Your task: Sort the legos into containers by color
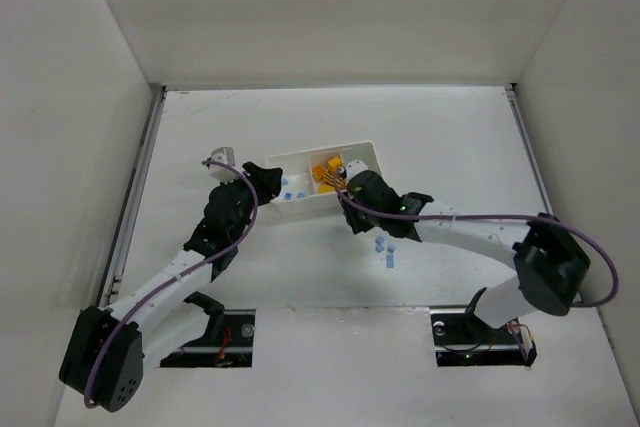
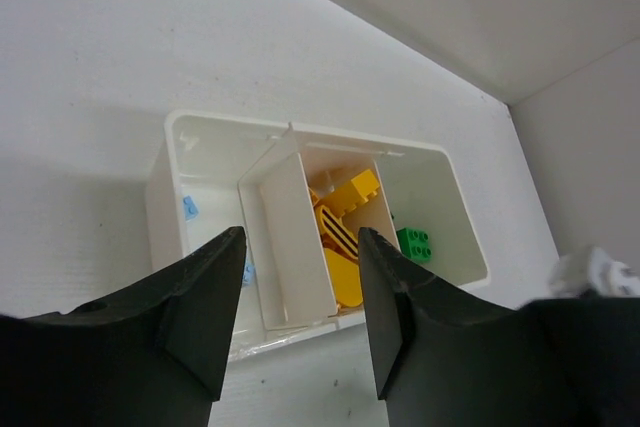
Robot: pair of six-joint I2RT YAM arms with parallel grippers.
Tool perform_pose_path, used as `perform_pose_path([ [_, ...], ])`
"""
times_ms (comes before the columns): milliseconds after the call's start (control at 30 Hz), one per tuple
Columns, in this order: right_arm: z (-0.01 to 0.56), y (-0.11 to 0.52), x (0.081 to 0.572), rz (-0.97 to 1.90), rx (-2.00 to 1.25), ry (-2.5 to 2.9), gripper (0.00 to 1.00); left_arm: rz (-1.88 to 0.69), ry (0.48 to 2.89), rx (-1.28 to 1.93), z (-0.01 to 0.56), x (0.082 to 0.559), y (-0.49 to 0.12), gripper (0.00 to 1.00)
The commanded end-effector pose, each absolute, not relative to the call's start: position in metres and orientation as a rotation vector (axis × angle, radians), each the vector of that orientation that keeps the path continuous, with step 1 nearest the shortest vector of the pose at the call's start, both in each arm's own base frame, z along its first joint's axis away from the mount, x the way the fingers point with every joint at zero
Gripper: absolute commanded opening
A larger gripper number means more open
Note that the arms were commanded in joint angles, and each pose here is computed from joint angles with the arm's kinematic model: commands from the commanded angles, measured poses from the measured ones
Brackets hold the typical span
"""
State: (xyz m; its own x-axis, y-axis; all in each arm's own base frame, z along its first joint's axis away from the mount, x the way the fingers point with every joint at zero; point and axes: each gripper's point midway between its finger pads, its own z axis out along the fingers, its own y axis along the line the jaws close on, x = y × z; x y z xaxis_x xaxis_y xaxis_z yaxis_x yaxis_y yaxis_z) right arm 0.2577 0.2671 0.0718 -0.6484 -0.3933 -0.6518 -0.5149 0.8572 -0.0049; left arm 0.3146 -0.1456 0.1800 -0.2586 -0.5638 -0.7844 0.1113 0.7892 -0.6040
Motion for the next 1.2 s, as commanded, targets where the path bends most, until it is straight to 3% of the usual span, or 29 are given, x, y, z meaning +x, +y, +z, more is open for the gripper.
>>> perform_pose_path([
  [0, 0.157, 0.282, 0.28, 0.345, -0.509, 2.146, 0.13, -0.711, 1.667, -0.344, 0.194, 0.314, -0.15, 0.44],
  [133, 0.191, 0.268, 0.334, 0.294, -0.299, 2.052, 0.14, -0.746, 1.676, -0.28, 0.196, 0.311, -0.167, 0.41],
  [167, 0.191, 0.262, 0.372, 0.244, -0.202, 2.043, 0.14, -0.769, 1.672, -0.225, 0.2, 0.305, -0.181, 0.41],
  [367, 0.18, 0.264, 0.412, 0.226, -0.127, 2.035, 0.16, -0.811, 1.653, -0.089, 0.214, 0.289, -0.212, 0.41],
  [433, 0.178, 0.262, 0.42, 0.216, -0.107, 2.031, 0.24, -0.834, 1.657, -0.035, 0.216, 0.282, -0.227, 0.41],
  [600, 0.188, 0.254, 0.423, 0.2, -0.055, 2.002, 0.56, -0.873, 1.679, 0.138, 0.216, 0.262, -0.27, 0.41],
  [733, 0.201, 0.243, 0.409, 0.218, -0.032, 1.966, 0.65, -0.89, 1.71, 0.263, 0.209, 0.245, -0.303, 0.41],
  [833, 0.206, 0.22, 0.391, 0.219, 0.044, 1.945, 0.6, -0.886, 1.744, 0.34, 0.199, 0.236, -0.325, 0.41],
  [1000, 0.178, 0.17, 0.339, 0.204, 0.22, 1.96, 0.28, -0.849, 1.865, 0.423, 0.167, 0.227, -0.357, 0.4],
  [1167, 0.125, 0.142, 0.276, 0.221, 0.345, 2.072, 0.22, -0.745, 1.974, 0.458, 0.132, 0.222, -0.378, 0.38],
])
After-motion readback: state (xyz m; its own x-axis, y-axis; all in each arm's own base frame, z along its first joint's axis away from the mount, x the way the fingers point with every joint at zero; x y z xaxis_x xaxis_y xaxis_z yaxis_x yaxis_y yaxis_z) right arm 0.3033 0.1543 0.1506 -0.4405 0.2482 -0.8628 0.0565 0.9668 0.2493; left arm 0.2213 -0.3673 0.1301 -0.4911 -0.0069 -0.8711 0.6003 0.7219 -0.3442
